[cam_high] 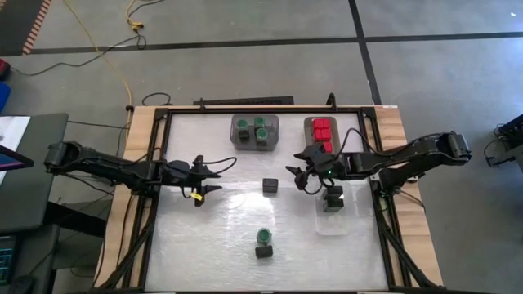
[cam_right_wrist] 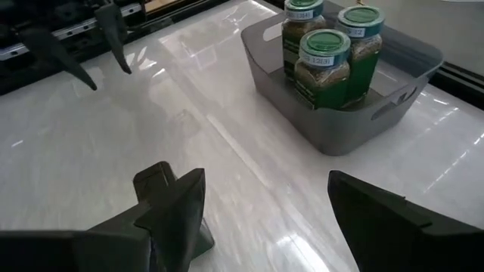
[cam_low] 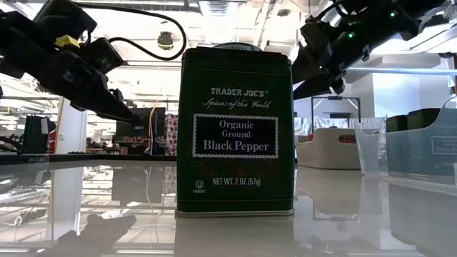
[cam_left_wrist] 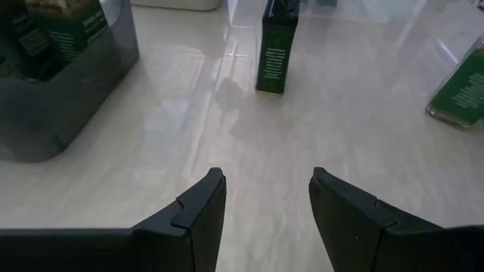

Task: Sort spices by type
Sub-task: Put the bottom left black seasoning can into the white transparent bin

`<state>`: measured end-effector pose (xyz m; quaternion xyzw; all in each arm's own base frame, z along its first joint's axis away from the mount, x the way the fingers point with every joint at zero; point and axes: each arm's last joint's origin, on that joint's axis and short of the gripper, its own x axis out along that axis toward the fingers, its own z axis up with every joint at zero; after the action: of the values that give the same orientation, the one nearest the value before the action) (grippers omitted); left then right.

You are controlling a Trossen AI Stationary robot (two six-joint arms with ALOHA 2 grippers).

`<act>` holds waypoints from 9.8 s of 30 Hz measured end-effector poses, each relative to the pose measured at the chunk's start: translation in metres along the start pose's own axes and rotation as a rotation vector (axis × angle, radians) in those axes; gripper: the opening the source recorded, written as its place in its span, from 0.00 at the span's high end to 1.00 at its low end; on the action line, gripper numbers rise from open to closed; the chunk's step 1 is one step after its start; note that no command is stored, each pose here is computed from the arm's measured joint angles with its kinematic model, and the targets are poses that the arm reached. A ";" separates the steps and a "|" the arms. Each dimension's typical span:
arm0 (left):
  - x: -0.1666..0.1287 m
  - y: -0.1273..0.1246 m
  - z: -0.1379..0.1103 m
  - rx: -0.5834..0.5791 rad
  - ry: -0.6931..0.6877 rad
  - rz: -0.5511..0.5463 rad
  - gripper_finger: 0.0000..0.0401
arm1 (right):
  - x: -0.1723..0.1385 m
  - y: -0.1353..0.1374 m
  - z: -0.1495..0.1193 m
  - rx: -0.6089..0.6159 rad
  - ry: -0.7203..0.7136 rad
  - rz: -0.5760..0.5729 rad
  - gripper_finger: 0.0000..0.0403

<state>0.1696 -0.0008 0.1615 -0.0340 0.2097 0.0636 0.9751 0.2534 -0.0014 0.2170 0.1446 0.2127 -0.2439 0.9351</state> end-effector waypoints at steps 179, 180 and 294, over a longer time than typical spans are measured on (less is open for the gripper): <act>0.000 0.001 -0.005 -0.055 0.048 0.038 0.54 | -0.127 0.074 -0.053 -0.530 0.775 0.207 0.63; 0.000 0.001 -0.005 -0.056 0.048 0.037 0.54 | -0.124 0.072 -0.055 -0.534 0.781 0.202 0.63; 0.000 0.001 -0.005 -0.071 0.048 0.038 0.54 | -0.134 0.069 -0.044 -0.472 0.782 0.257 0.42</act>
<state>0.1673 0.0001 0.1570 -0.0661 0.2315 0.0886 0.9665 0.1689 0.1256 0.2528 0.0343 0.5787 0.0015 0.8148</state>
